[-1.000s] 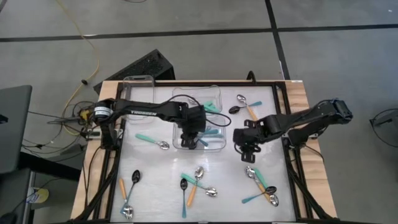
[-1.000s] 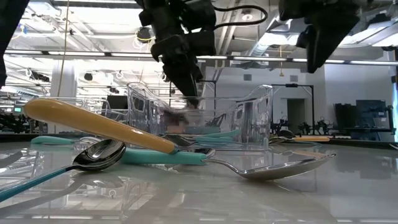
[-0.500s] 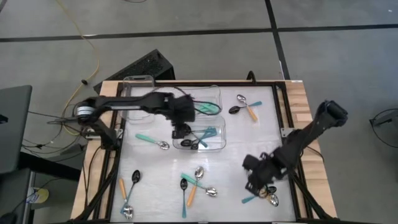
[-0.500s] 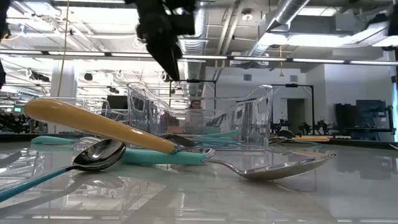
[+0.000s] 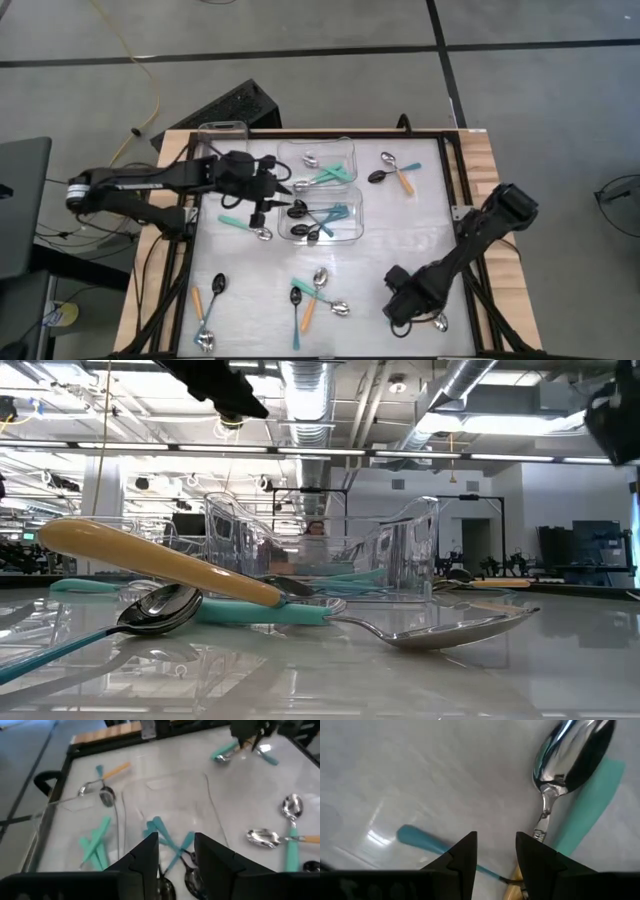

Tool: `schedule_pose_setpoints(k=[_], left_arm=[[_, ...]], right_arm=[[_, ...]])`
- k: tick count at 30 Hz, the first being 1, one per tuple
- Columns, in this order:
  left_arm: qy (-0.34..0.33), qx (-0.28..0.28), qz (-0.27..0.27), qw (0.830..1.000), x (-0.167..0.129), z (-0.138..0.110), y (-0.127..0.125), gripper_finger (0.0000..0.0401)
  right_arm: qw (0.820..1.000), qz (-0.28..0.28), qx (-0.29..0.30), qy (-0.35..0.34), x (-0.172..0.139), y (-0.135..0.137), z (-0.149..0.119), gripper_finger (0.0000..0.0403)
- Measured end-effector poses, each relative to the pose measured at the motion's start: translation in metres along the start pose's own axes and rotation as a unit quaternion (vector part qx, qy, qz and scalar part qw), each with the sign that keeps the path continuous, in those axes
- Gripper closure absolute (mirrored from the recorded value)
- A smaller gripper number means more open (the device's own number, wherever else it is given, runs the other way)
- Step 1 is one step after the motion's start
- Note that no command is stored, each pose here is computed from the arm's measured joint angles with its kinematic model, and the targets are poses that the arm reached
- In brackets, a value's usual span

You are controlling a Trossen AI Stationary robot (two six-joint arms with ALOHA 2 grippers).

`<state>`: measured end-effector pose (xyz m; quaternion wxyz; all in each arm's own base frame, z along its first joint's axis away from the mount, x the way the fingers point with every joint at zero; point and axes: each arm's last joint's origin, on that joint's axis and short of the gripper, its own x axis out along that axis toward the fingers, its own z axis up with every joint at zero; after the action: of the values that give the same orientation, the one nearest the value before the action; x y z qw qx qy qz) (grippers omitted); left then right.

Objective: Sort silverware by color (type)
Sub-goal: Put the yellow spoon into the top left transparent bin

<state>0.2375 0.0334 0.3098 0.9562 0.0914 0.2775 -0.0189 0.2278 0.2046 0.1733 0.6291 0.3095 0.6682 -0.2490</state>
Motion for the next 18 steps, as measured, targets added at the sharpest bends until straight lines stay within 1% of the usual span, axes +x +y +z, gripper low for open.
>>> schedule_pose_setpoints(k=[4,7,12,15,18], left_arm=[[-0.019,0.002,0.0,1.0,-0.005,0.003,0.0,0.029],[-0.022,0.003,0.0,1.0,-0.004,0.004,0.0,0.029],[-0.017,0.002,-0.001,1.0,0.002,0.003,0.001,0.029],[-0.014,0.002,-0.002,1.0,0.006,0.002,0.001,0.029],[-0.014,0.019,-0.002,1.0,0.009,0.002,0.001,0.029]], right_arm=[[0.999,-0.025,0.004,0.02,0.014,0.002,0.001,0.0245],[0.999,-0.027,0.001,0.025,0.016,0.002,-0.001,0.0245],[0.999,-0.021,0.0,0.024,0.007,0.0,-0.004,0.0245],[0.999,-0.034,0.009,0.024,0.001,-0.006,-0.004,0.0245],[0.999,-0.042,0.015,0.017,-0.002,-0.008,-0.004,0.0245]])
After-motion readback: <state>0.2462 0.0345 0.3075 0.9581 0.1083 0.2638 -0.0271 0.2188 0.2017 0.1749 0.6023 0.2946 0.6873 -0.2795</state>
